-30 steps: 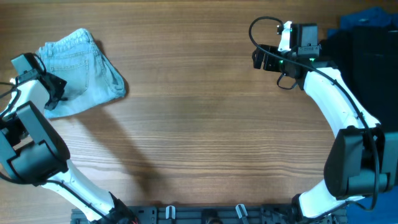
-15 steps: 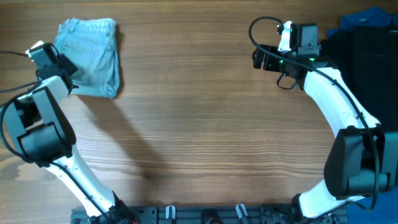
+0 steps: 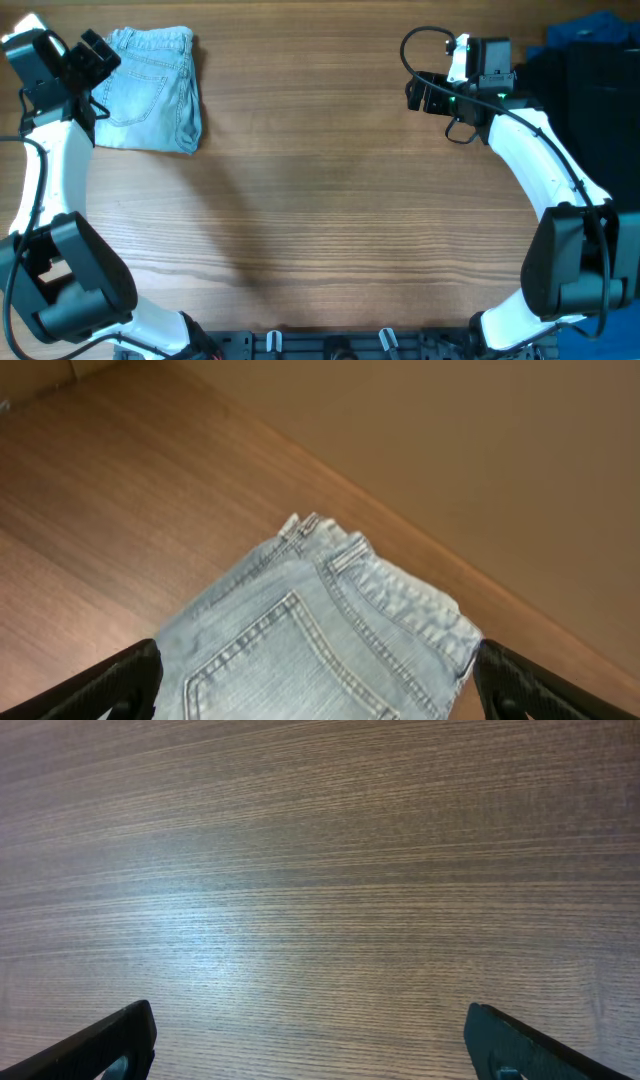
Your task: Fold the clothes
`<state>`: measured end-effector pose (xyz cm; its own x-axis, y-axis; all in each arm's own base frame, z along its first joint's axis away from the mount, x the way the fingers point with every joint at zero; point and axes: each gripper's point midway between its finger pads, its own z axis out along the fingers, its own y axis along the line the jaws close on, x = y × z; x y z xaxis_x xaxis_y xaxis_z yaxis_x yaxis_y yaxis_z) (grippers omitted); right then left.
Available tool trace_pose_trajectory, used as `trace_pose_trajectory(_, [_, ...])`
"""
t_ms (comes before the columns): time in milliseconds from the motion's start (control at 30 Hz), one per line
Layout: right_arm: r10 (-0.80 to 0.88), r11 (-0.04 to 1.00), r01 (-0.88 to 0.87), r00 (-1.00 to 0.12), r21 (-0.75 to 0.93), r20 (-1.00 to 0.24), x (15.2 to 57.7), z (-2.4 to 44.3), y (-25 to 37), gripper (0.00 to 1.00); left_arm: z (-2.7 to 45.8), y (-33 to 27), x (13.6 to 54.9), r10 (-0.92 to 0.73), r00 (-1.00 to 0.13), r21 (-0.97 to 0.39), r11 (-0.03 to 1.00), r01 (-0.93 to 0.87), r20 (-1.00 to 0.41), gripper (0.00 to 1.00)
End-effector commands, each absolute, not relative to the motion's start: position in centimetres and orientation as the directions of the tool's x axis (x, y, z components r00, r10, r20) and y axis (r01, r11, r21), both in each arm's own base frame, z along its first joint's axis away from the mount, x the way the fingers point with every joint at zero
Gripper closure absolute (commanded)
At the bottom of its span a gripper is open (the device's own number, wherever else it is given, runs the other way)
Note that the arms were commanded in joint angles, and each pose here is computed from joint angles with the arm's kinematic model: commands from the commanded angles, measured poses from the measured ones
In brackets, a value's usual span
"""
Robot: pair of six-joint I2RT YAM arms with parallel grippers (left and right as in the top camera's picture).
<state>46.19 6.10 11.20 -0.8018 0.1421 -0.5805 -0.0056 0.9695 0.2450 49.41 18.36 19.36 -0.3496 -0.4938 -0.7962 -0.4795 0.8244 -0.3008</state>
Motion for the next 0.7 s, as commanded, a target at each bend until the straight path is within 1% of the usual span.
trace_pose_trajectory(0, [0.146, 0.97, 0.001, -0.801, 0.241, -0.58, 46.4, 11.1, 6.2, 0.01, 18.8, 17.6, 49.4, -0.505, -0.376, -0.311, 0.827, -0.469, -0.777, 0.0])
trace_pose_trajectory(400, [0.146, 0.97, 0.002, -0.8, 0.241, -0.581, 46.4, 11.1, 6.1, 0.0, 18.6, 17.6, 49.3, -0.507, -0.383, -0.309, 0.826, -0.472, -0.772, 0.0])
trace_pose_trajectory(433, [0.137, 0.971, -0.009, -0.802, 0.241, -0.581, 46.1, 11.2, 6.6, 0.0, 18.6, 17.6, 49.3, -0.508, -0.383, -0.309, 0.826, -0.472, -0.772, 0.0])
trace_pose_trajectory(467, [0.121, 0.97, -0.032, -0.796, 0.242, -0.593, 45.5, 12.2, 7.5, 0.0, 18.6, 17.6, 49.3, -0.507, -0.383, -0.309, 0.826, -0.472, -0.772, 0.0])
trace_pose_trajectory(500, [0.098, 0.967, -0.073, -0.778, 0.245, -0.62, 44.7, 14.3, 8.9, 0.01, 18.6, 17.6, 49.3, -0.507, -0.383, -0.309, 0.826, -0.472, -0.772, 0.0])
trace_pose_trajectory(533, [0.071, 0.959, -0.136, -0.735, 0.249, -0.675, 43.7, 17.6, 10.9, 0.0, 18.6, 17.6, 49.3, -0.508, -0.383, -0.309, 0.826, -0.472, -0.772, 0.0])
trace_pose_trajectory(600, [0.026, 0.916, -0.311, -0.584, 0.253, -0.811, 39.6, 26.7, 15.7, 0.0, 18.6, 17.6, 49.3, -0.508, -0.383, -0.309, 0.826, -0.472, -0.772, 0.0])
trace_pose_trajectory(633, [0.016, 0.88, -0.407, -0.488, 0.244, -0.873, 36.1, 31.6, 17.7, 0.01, 18.6, 17.6, 49.3, -0.507, -0.383, -0.309, 0.826, -0.472, -0.772, 0.0])
trace_pose_trajectory(667, [0.028, 0.862, -0.452, -0.41, 0.23, -0.912, 33.7, 34.9, 18.1, 0.0, 18.6, 17.6, 49.3, -0.507, -0.383, -0.309, 0.826, -0.472, -0.772, 0.0])
